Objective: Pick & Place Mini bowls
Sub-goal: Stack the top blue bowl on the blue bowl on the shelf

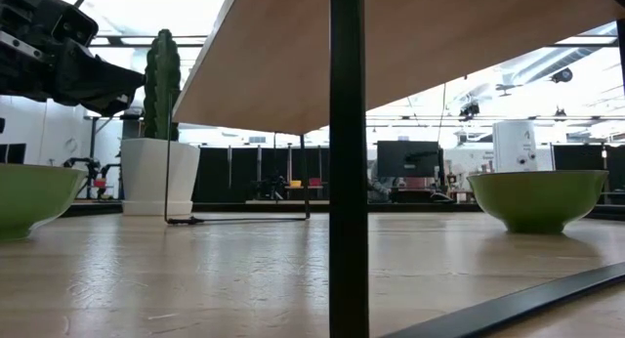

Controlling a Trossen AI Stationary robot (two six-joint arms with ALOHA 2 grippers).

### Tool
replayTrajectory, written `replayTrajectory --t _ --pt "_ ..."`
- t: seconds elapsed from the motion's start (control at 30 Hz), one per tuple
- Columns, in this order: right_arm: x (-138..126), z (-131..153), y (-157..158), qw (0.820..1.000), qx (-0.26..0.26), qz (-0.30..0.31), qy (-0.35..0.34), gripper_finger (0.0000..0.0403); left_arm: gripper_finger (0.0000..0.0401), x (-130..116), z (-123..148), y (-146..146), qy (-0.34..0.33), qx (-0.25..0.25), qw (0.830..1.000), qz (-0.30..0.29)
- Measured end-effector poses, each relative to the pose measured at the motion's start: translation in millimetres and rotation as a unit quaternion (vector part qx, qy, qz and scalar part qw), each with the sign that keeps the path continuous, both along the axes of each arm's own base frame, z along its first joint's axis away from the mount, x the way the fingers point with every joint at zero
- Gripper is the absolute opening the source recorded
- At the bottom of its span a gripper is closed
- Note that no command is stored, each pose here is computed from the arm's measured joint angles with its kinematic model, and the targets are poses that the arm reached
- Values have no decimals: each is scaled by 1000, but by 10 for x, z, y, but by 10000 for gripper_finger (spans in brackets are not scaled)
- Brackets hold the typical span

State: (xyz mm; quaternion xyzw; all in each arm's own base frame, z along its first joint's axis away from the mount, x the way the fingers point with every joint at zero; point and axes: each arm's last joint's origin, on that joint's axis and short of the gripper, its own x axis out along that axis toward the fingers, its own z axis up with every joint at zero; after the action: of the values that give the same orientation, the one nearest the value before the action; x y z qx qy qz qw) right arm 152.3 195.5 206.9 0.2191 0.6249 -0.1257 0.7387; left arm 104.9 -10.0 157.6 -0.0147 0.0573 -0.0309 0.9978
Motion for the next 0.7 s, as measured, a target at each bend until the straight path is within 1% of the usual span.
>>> replayTrajectory --t 0.4,0.7 --pt "-41 -172 -13 1000 10 -14 -4 63 0 0 0 0 0 0 1000 0" --pt "-94 -260 -42 1000 3 -28 6 63 0 0 0 0 0 0 1000 0"
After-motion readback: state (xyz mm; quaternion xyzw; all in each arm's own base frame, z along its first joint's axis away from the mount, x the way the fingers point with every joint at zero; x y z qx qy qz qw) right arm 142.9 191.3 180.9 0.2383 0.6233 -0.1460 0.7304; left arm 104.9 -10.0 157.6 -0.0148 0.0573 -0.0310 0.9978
